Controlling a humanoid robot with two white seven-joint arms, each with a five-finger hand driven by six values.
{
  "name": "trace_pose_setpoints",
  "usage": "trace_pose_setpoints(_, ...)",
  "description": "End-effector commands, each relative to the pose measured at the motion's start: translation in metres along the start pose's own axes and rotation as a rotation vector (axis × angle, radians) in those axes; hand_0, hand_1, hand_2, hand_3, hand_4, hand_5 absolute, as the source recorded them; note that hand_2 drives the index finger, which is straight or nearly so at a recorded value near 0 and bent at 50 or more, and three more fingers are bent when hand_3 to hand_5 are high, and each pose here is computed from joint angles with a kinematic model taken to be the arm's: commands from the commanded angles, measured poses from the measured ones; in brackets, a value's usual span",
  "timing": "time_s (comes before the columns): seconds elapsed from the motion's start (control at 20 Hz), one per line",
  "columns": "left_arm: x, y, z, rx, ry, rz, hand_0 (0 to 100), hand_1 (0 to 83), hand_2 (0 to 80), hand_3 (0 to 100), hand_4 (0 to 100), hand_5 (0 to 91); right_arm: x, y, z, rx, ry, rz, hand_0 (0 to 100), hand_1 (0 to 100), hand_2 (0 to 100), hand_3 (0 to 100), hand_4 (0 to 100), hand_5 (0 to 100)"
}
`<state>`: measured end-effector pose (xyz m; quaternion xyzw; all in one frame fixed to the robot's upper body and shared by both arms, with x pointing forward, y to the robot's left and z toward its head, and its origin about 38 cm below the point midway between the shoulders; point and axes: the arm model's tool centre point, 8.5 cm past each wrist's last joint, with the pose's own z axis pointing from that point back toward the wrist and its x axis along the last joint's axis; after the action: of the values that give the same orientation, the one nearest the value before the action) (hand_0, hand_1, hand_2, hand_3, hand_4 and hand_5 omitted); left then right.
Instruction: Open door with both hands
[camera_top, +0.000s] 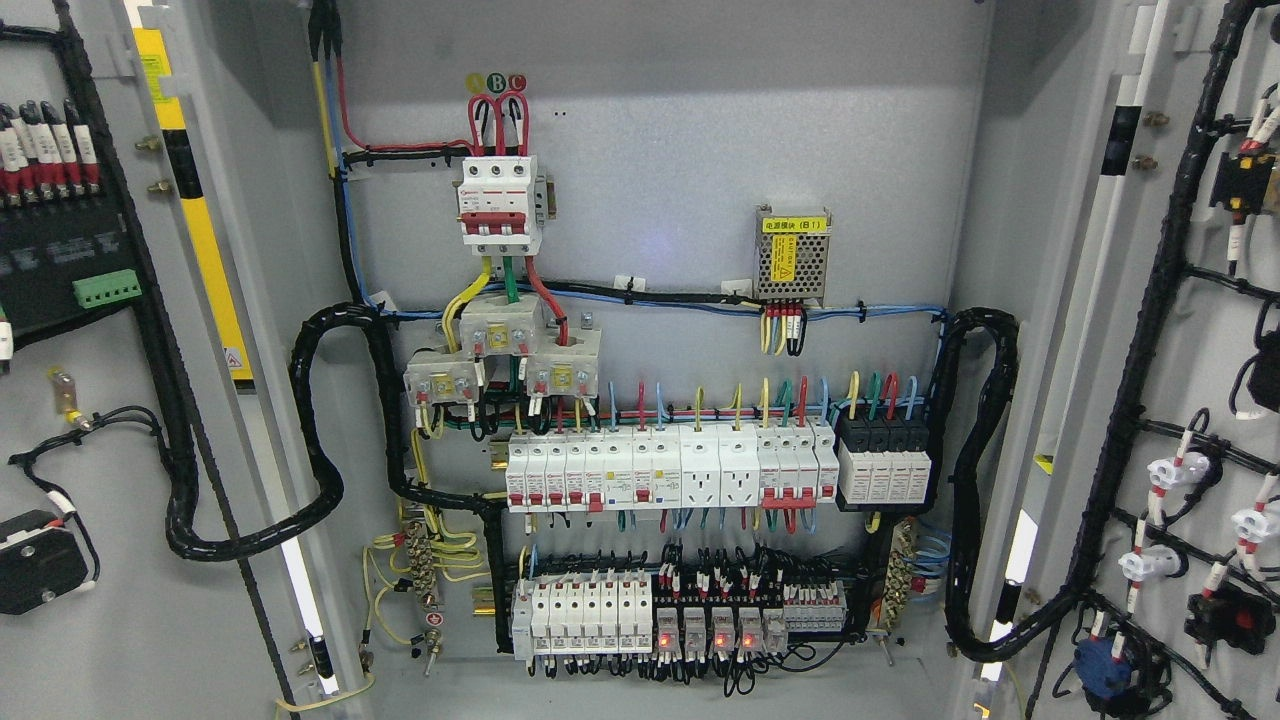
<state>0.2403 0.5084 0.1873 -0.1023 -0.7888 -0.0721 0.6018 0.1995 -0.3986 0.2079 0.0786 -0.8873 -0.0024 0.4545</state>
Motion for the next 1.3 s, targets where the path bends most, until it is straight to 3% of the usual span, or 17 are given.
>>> trace_pose_setpoints(0.0, 0.006, -0.056, -0.012, -0.130, -0.047, 0.004, 0, 0.0, 0.0, 0, 0, 0.0, 0.002, -0.001, 0.002, -0.003, -0.001, -0.001, 22, 1, 0, 0, 0, 0)
trace_pose_setpoints(0.35, -0.011, -0.096, -0.022, -0.207, -0.050, 0.061, 0, 0.0, 0.0, 0, 0, 0.0, -0.011, 0.030, -0.002, 0.116, 0.046, -0.083, 22, 1, 0, 0, 0, 0)
trace_pose_setpoints(0.7, -0.062, -0.141, -0.023, -0.185, 0.037, 0.054, 0, 0.0, 0.0, 0, 0, 0.0, -0.064, 0.082, 0.019, 0.203, 0.207, -0.282, 22, 1, 0, 0, 0, 0)
trace_pose_setpoints(0.85, -0.097, -0.158, -0.019, -0.089, 0.115, 0.068, 0, 0.0, 0.0, 0, 0, 0.0, -0.110, 0.104, 0.057, 0.212, 0.375, -0.331, 22, 1, 0, 0, 0, 0)
trace_pose_setpoints(1.0, -0.141, -0.167, -0.009, 0.048, 0.220, 0.091, 0, 0.0, 0.0, 0, 0, 0.0, -0.154, 0.113, 0.113, 0.263, 0.591, -0.269, 22, 1, 0, 0, 0, 0)
trace_pose_setpoints(1.1, -0.170, -0.167, 0.005, 0.075, 0.308, 0.118, 0, 0.0, 0.0, 0, 0, 0.0, -0.180, 0.120, 0.159, 0.274, 0.741, -0.256, 22, 1, 0, 0, 0, 0)
trace_pose_setpoints(1.25, -0.235, -0.186, 0.040, 0.079, 0.507, 0.210, 0, 0.0, 0.0, 0, 0, 0.0, -0.205, 0.126, 0.215, 0.233, 0.908, -0.274, 22, 1, 0, 0, 0, 0)
